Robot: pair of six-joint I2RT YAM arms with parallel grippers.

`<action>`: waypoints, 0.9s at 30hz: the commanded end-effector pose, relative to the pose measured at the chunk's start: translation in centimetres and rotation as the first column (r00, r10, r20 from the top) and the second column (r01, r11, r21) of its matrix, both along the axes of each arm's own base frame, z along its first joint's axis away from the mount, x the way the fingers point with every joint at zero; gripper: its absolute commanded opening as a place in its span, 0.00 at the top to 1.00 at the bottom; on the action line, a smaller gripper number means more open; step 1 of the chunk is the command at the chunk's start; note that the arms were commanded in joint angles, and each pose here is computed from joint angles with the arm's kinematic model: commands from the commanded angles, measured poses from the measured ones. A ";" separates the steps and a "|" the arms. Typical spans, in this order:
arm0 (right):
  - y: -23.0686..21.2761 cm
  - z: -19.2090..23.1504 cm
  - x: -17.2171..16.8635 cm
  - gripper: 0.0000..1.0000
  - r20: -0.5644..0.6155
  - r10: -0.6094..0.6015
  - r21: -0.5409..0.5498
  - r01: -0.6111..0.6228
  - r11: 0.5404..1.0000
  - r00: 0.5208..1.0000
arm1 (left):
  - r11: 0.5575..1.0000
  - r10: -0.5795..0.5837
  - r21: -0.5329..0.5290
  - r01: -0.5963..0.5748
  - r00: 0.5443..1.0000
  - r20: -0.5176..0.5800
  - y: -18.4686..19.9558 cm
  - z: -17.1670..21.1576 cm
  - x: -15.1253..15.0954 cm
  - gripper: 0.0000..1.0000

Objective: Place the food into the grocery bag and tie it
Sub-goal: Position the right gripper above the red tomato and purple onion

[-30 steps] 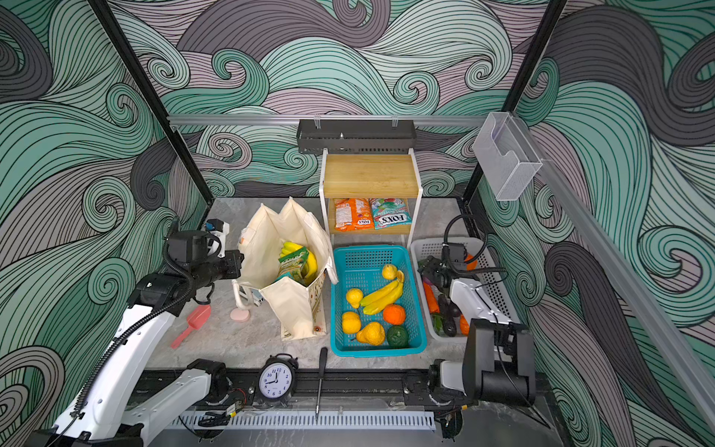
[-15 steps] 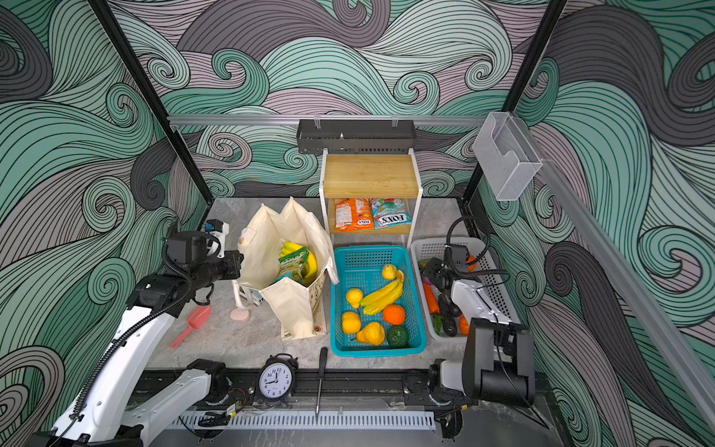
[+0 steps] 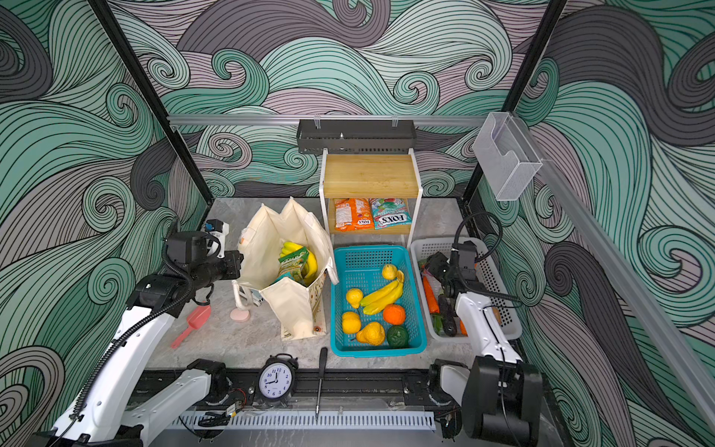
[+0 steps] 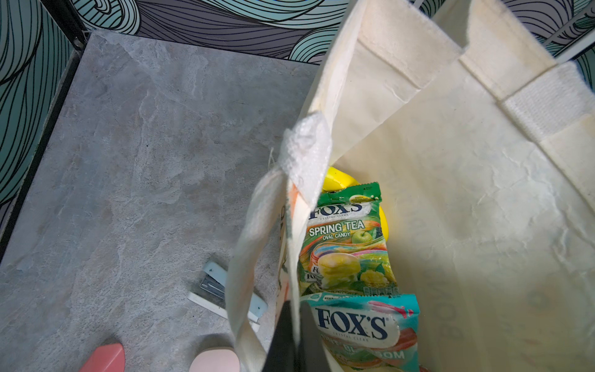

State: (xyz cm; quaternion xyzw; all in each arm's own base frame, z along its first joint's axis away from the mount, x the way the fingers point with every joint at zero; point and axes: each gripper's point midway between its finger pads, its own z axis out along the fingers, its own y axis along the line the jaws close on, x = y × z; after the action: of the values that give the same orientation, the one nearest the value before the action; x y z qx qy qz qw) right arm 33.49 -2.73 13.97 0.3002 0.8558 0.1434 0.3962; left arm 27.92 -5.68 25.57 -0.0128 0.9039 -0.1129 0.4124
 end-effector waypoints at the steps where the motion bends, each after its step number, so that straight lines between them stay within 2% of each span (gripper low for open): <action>1: 0.0 1.7 -0.3 0.44 0.061 0.006 -0.013 -0.005 1.000 0.998 | 1.000 0.004 0.012 -0.004 1.000 -0.008 0.3 -0.2 -0.4 1.00; 6: 1.1 3.9 -0.5 0.44 0.132 0.055 0.008 -0.056 0.998 0.990 | 1.000 0.007 0.014 -0.006 1.000 -0.012 0.4 -0.3 -0.4 1.00; 12: 3.4 8.3 -0.8 0.45 0.279 0.138 0.068 -0.163 0.984 0.950 | 1.000 0.008 0.016 -0.008 1.000 -0.013 0.4 -0.3 -0.4 1.00; 17: 6.5 12.2 -1.4 0.45 0.390 0.228 0.118 -0.294 0.949 0.892 | 1.000 0.006 0.016 -0.005 1.000 -0.013 0.4 -0.3 -0.3 1.00; 27: 15.2 18.2 -3.4 0.46 0.500 0.444 0.050 -0.537 0.842 0.743 | 1.000 -0.006 0.005 0.006 1.000 -0.023 0.1 -0.6 -0.3 1.00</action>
State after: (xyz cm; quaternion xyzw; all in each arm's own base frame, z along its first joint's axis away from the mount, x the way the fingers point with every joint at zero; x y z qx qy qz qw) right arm 30.62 10.68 29.56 0.0866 0.7825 0.3726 0.4912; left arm 27.94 -5.62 25.51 -0.0130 0.9042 -0.1108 0.4122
